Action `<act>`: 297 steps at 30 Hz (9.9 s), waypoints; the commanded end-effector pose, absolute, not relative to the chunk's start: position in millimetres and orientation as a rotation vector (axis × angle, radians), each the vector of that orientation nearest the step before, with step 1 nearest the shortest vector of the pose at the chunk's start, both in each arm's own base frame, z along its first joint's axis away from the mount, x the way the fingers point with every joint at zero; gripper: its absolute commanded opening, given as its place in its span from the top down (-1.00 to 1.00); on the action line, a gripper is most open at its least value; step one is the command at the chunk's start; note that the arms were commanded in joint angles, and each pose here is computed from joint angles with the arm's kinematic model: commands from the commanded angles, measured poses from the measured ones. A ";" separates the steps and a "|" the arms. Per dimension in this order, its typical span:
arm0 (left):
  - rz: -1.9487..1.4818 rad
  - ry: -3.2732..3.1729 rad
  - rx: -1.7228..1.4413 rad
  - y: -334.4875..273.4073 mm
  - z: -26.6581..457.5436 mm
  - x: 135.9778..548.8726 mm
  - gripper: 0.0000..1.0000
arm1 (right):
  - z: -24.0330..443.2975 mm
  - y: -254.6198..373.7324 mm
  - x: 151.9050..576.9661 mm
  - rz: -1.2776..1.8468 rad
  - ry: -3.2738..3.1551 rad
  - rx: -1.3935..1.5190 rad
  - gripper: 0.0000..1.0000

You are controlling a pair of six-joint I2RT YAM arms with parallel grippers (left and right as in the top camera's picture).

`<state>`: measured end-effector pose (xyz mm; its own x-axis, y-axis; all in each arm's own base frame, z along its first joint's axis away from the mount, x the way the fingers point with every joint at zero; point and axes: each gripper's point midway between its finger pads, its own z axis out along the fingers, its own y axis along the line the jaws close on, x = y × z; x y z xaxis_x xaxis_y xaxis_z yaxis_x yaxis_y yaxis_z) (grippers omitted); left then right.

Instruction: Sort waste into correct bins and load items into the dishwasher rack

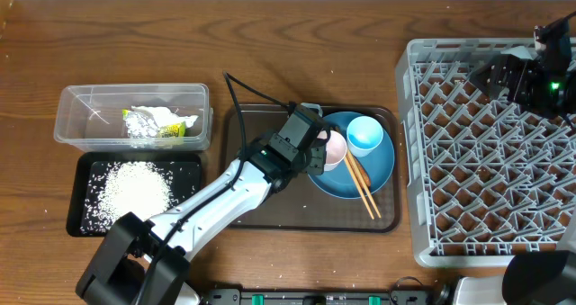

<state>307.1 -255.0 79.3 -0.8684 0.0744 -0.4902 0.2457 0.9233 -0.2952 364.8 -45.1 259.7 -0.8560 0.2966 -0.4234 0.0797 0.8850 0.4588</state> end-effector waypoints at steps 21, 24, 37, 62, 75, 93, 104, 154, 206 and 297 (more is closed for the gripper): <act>-0.463 2.620 0.201 -252.3 77.3 305.5 0.79 | 261.1 -41.2 364.8 0.600 2.554 0.258 -0.98; -0.462 2.620 0.199 -251.5 78.1 305.6 0.87 | 261.1 -41.2 364.8 0.600 2.554 0.258 -0.99; -0.428 2.552 0.289 -243.0 103.5 304.3 0.87 | 261.2 -41.2 364.8 0.600 2.554 0.258 -0.99; -1.148 2.236 0.840 -263.0 184.6 265.3 0.88 | 261.1 -41.2 364.8 0.600 2.554 0.258 -0.99; -1.567 1.945 0.872 -241.8 224.8 275.9 0.88 | 261.1 -41.2 364.8 0.600 2.554 0.258 -0.98; -1.545 2.006 0.747 -217.6 210.8 298.0 0.87 | 253.6 -29.4 342.3 0.716 2.641 0.442 -0.98; -1.542 2.011 0.743 -217.4 210.0 298.2 0.87 | 246.7 22.5 312.0 0.870 2.791 0.333 -0.90; -1.651 1.917 0.804 -220.8 225.5 286.9 0.88 | 220.0 229.0 237.5 1.633 1.915 -1.138 -0.27; -1.369 2.191 0.629 -206.4 175.7 308.6 0.32 | 203.9 107.3 345.0 1.010 2.541 -0.273 0.71; -0.560 2.315 0.574 -289.8 129.5 309.6 -0.18 | 148.4 -21.8 332.2 0.102 2.934 0.212 -0.98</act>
<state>304.4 -291.6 138.5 -0.6765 0.2558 -0.6906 0.5791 0.7641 -0.2843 327.3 -20.2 143.6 -0.9738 0.1454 -0.1751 0.1322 0.9876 0.0847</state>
